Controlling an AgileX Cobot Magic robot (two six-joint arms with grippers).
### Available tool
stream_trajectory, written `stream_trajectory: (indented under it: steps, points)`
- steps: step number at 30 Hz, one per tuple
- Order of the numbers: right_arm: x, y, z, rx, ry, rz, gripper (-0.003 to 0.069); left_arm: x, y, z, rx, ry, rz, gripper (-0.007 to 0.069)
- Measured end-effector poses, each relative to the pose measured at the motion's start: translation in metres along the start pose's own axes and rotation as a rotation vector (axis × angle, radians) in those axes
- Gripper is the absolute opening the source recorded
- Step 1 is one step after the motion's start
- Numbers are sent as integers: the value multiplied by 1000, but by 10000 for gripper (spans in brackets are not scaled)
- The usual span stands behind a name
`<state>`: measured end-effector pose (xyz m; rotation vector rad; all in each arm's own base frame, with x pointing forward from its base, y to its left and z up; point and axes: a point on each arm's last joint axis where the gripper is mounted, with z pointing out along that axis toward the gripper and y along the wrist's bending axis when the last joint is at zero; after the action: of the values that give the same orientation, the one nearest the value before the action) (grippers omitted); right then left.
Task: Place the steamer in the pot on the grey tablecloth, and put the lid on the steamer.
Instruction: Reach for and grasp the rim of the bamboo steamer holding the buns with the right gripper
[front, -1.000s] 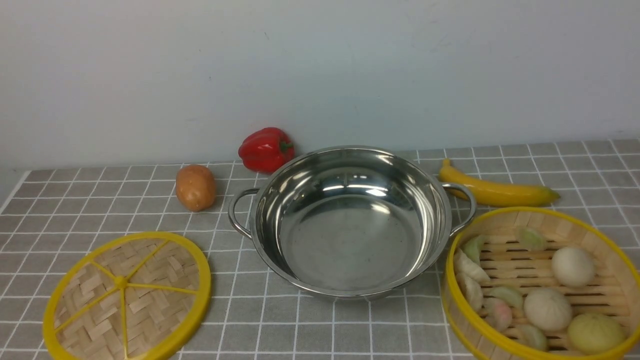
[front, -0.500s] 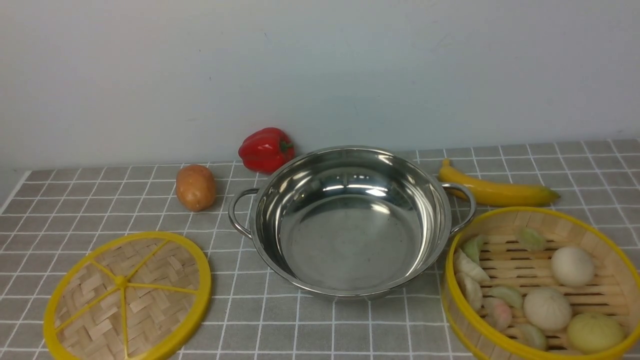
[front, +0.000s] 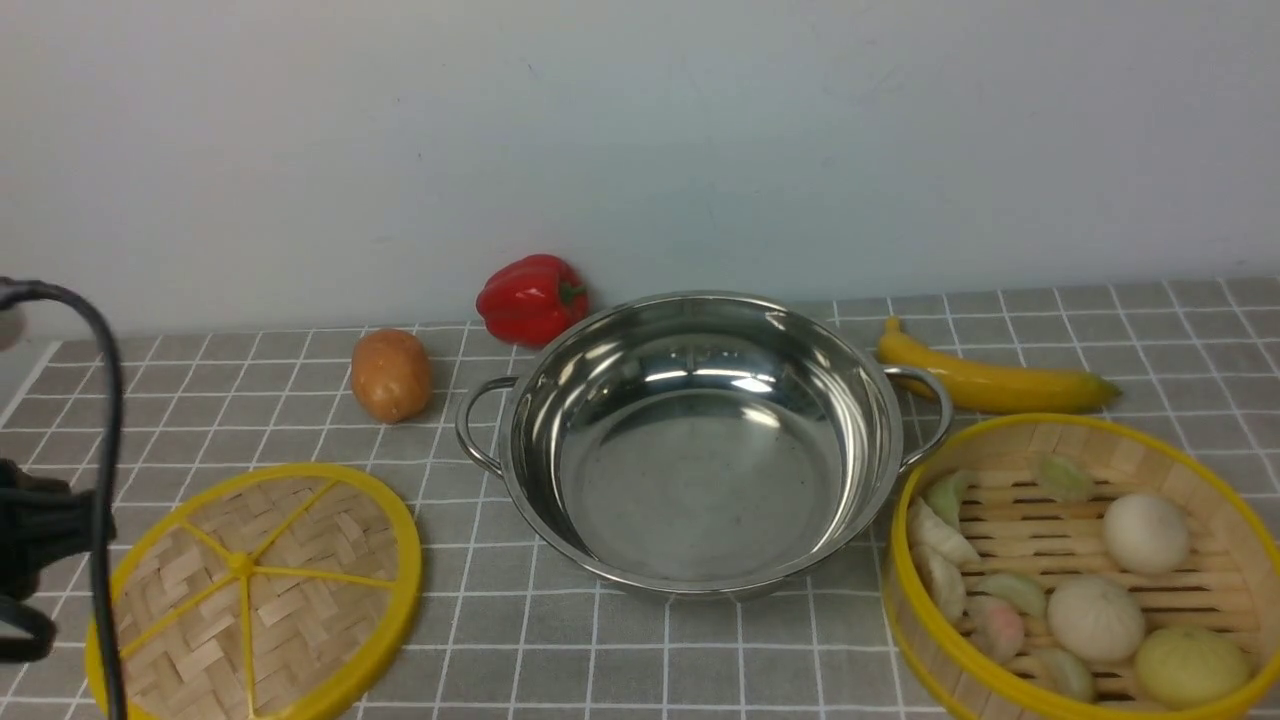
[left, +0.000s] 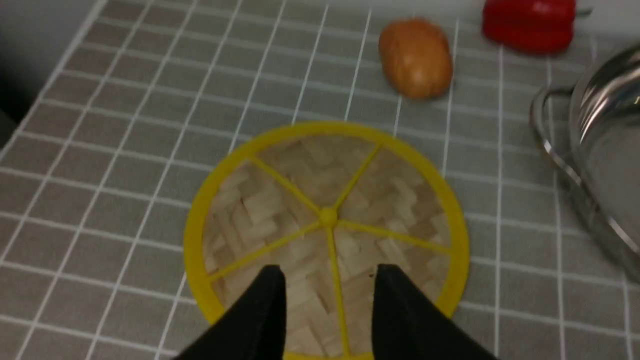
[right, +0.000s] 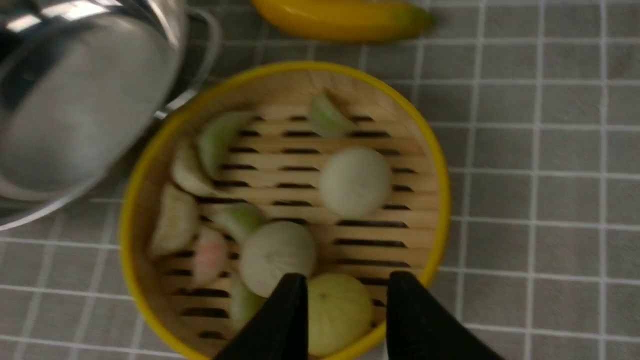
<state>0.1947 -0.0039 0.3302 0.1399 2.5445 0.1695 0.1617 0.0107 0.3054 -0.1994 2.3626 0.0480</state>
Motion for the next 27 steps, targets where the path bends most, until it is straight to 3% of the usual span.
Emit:
stream_trajectory:
  steps: [2, 10, 27]
  points:
    - [-4, -7, 17, 55, 62, 12, 242, -1, -3, 14, 9, 79, 44, 243]
    - [-9, -15, 64, 95, 212, 43, 242, 5, -15, 53, 108, 292, 146, 243]
    - [-15, -29, 142, 128, 301, 58, 242, 6, -18, 63, 138, 328, 170, 243]
